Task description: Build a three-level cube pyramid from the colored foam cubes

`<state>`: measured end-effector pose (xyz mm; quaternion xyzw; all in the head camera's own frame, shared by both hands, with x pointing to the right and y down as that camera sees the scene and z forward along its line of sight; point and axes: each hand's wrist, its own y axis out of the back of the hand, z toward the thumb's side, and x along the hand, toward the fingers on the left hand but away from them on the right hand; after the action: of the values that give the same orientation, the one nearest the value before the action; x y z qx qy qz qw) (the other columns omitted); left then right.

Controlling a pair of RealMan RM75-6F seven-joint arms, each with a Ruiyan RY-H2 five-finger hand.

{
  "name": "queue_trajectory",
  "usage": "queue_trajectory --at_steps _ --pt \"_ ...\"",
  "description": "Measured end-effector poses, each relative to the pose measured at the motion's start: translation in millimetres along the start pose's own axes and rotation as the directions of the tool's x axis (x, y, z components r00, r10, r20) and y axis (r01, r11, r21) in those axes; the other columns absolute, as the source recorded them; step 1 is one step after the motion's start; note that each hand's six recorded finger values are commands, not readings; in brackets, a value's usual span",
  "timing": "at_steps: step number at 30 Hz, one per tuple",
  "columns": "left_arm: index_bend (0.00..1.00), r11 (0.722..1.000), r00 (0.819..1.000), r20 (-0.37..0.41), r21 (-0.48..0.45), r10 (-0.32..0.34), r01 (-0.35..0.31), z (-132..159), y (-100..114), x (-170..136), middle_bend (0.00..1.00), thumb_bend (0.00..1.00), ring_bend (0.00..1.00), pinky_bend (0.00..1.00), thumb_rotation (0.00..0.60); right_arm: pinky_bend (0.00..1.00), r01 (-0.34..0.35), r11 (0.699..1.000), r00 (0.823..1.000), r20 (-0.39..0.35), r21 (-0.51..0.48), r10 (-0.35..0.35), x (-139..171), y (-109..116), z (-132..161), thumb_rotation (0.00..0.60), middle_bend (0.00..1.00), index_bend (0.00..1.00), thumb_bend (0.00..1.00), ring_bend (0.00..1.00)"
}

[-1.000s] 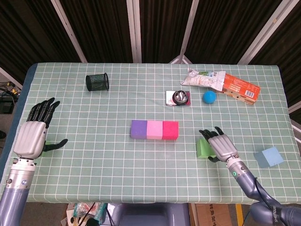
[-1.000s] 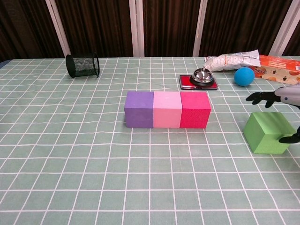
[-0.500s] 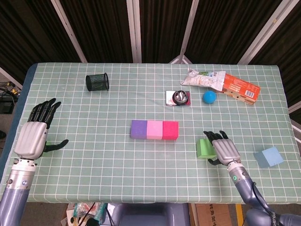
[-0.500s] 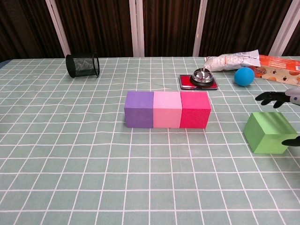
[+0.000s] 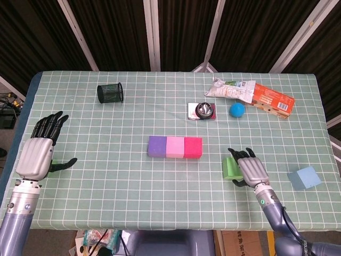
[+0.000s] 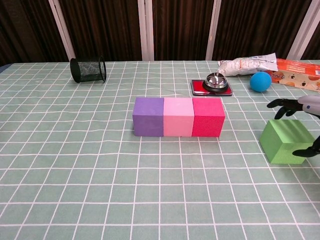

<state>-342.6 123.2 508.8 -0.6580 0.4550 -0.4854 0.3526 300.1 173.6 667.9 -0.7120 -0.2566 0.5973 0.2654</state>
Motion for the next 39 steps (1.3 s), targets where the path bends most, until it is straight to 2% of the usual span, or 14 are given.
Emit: queue_trajectory --at_steps 2,6,32,39 --pt "0.00 1.000 1.000 0.000 -0.001 0.001 -0.001 -0.1 0.4 0.0 0.00 0.11 0.00 0.00 0.600 0.06 0.004 1.000 1.000 0.000 0.005 -0.004 -0.9 0.4 -0.4 0.600 0.22 0.00 0.25 0.17" --pt "0.00 1.000 1.000 -0.001 0.000 -0.003 0.003 -0.4 -0.3 -0.2 0.00 0.11 0.00 0.00 0.600 0.06 0.010 1.000 1.000 0.010 0.008 -0.010 -1.6 1.2 -3.0 0.600 0.22 0.07 0.25 0.17" --pt "0.00 1.000 1.000 0.000 -0.002 -0.005 0.005 0.2 -0.7 -0.2 0.00 0.11 0.00 0.00 0.600 0.06 0.023 1.000 1.000 0.011 0.008 -0.023 -3.2 1.4 -1.7 0.600 0.35 0.09 0.25 0.25" --pt "0.00 1.000 1.000 -0.001 -0.002 -0.006 0.006 -0.2 -0.8 0.1 0.00 0.11 0.00 0.00 0.600 0.06 0.033 0.999 0.999 0.006 0.004 -0.033 -3.8 3.4 0.6 0.600 0.35 0.09 0.25 0.26"
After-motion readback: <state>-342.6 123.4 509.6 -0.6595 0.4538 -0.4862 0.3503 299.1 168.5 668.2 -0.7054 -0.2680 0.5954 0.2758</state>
